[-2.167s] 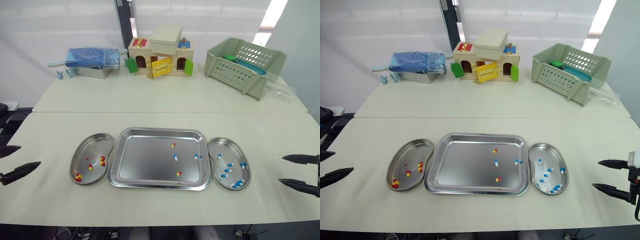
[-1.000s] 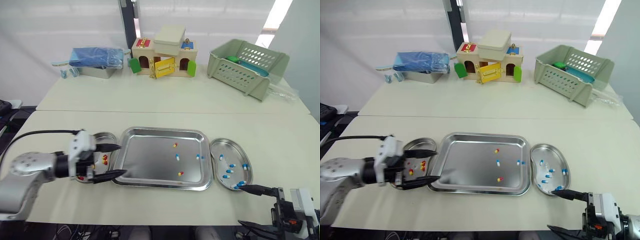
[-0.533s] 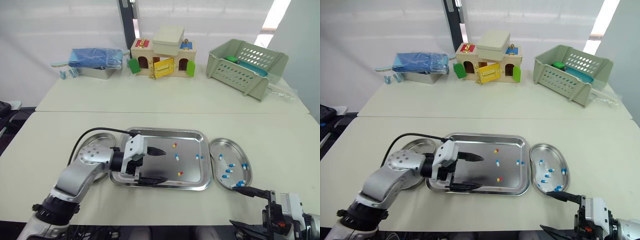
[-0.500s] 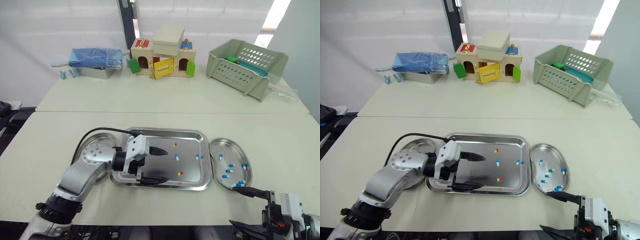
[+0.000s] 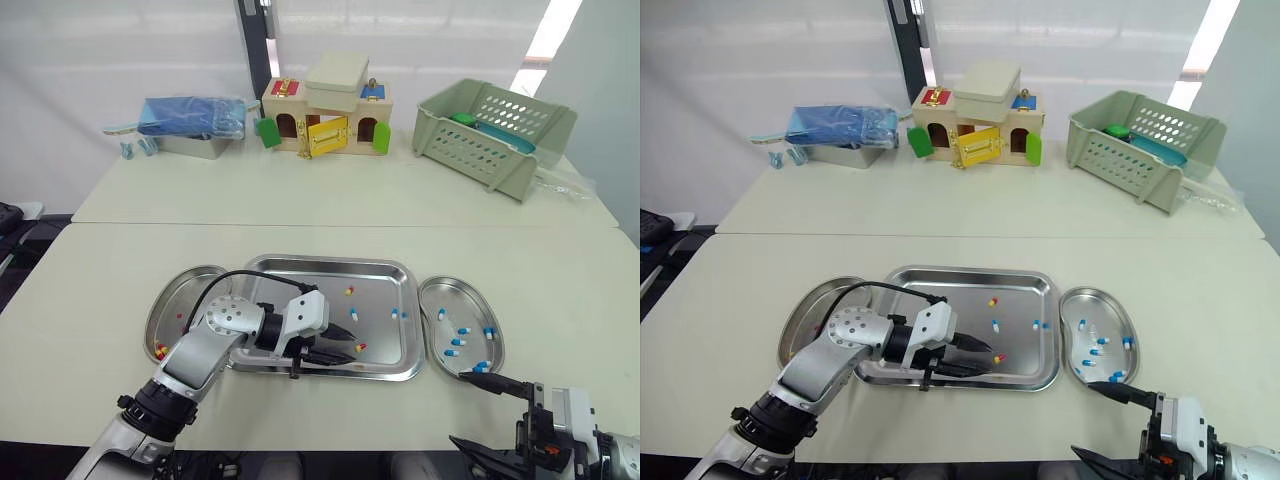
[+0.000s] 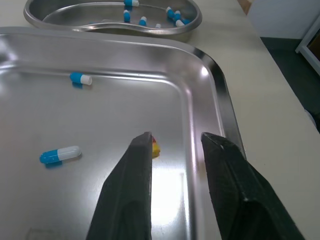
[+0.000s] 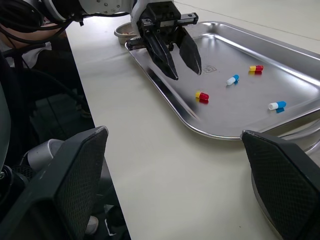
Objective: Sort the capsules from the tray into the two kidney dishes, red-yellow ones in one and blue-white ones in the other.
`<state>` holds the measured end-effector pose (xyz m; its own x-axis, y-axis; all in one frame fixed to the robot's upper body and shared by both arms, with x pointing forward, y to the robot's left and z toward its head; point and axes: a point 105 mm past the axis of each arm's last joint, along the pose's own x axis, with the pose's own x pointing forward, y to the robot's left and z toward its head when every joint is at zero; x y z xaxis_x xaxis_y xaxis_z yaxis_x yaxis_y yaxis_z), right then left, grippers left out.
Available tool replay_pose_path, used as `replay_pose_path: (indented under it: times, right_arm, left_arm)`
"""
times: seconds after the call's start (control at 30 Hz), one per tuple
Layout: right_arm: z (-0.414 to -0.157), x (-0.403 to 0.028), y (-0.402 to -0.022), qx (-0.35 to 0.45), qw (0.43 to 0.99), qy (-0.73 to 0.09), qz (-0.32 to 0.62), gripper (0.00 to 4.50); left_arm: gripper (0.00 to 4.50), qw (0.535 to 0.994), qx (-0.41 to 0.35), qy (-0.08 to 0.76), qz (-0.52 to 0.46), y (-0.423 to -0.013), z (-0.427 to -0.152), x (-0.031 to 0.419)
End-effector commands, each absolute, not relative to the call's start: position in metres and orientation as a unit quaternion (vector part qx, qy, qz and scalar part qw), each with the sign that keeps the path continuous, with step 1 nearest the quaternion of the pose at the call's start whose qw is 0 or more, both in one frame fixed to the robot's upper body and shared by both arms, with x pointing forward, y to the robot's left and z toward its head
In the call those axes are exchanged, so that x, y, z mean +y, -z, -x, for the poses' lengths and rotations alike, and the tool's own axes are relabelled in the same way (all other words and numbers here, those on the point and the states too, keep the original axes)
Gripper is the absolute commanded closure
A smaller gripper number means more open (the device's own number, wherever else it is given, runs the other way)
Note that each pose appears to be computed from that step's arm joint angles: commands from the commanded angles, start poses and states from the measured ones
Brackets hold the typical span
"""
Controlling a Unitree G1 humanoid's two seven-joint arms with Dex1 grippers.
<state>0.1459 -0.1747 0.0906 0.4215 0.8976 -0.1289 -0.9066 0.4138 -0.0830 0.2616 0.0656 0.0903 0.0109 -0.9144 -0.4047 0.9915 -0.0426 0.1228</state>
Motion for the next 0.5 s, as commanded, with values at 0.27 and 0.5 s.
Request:
replay_pose_path:
  times: [0.27, 0.5]
  right_arm:
    - [-0.143, -0.174, -0.093, 0.018, 0.843, -0.532, 0.073, 0.0]
    - [-0.142, -0.174, -0.092, 0.02, 0.845, -0.53, 0.07, 0.0]
  left_arm:
    - [2.87, 0.686, 0.095, 0.69, -0.211, -0.09, -0.272, 0.051]
    - [2.87, 0.683, 0.121, 0.686, -0.22, -0.083, -0.271, 0.049]
